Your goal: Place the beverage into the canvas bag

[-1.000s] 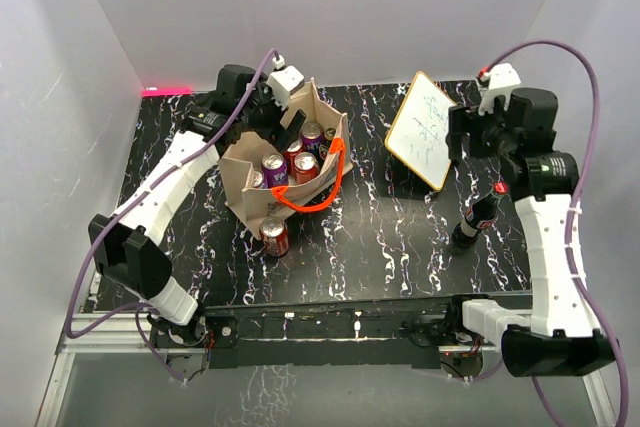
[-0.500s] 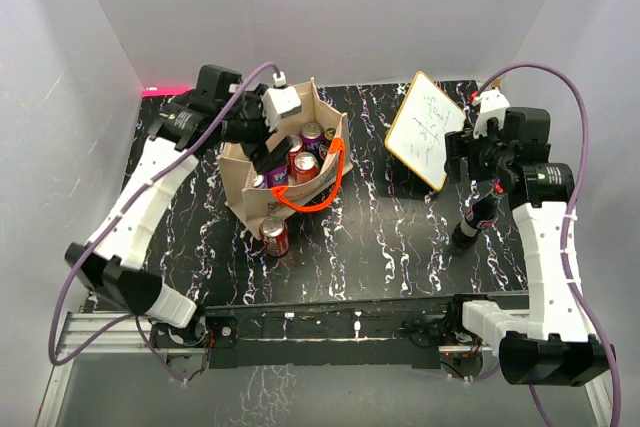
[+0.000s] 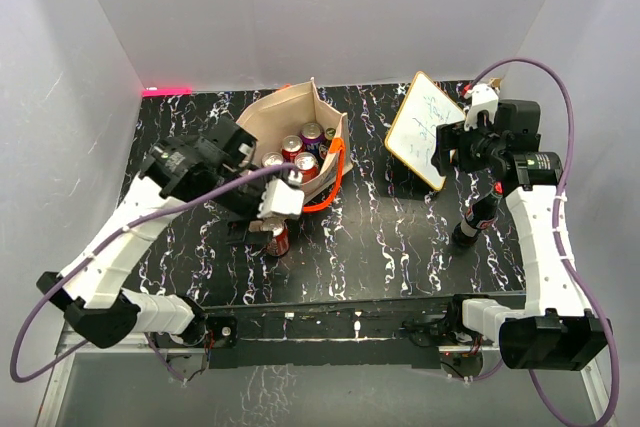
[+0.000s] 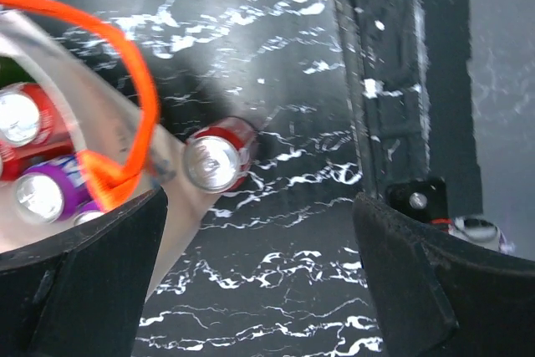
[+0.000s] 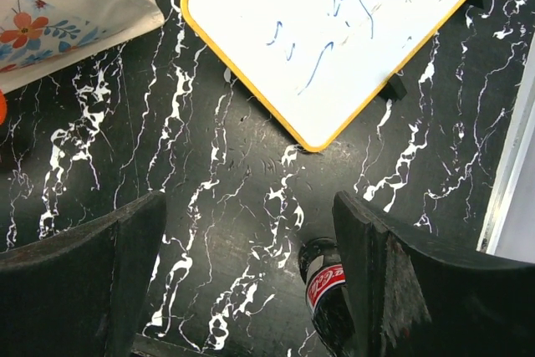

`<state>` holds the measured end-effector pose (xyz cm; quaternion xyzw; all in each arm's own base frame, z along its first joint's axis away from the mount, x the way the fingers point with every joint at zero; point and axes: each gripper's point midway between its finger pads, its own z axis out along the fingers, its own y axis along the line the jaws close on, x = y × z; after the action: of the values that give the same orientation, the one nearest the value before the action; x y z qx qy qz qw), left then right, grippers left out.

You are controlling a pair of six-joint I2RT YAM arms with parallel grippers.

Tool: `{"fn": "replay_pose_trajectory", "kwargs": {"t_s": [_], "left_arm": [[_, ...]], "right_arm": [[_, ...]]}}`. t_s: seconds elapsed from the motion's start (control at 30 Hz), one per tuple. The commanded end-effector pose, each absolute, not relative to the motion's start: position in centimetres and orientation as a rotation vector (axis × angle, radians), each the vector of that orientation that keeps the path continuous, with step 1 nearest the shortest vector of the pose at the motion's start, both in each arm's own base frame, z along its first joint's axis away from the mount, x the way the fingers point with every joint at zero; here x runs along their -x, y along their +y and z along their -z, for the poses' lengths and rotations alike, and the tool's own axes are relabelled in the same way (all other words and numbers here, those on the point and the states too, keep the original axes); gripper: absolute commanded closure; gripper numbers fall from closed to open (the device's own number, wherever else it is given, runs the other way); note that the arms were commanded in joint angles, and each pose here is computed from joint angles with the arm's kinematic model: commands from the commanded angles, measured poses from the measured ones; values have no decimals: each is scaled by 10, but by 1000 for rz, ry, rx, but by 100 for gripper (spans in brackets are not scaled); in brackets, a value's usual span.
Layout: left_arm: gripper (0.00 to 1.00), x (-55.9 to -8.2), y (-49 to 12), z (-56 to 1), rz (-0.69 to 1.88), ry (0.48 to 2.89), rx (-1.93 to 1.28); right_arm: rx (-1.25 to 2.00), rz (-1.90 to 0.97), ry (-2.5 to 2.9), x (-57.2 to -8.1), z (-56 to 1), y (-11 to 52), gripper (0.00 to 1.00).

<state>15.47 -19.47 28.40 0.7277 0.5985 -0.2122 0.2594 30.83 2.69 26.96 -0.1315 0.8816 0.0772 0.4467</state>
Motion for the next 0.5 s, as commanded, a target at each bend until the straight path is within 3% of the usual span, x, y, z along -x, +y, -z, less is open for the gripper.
{"fn": "replay_pose_trajectory", "kwargs": {"t_s": [0.0,0.47], "left_arm": [[10,-134,-190,-247,614,1602,-2202],[6,-170,-213,-165,543,1514,-2382]], "right_arm": [[317,-202,2089,-314,-288,30,17],[281,-180,2047,-310,-292,28,17]]}}
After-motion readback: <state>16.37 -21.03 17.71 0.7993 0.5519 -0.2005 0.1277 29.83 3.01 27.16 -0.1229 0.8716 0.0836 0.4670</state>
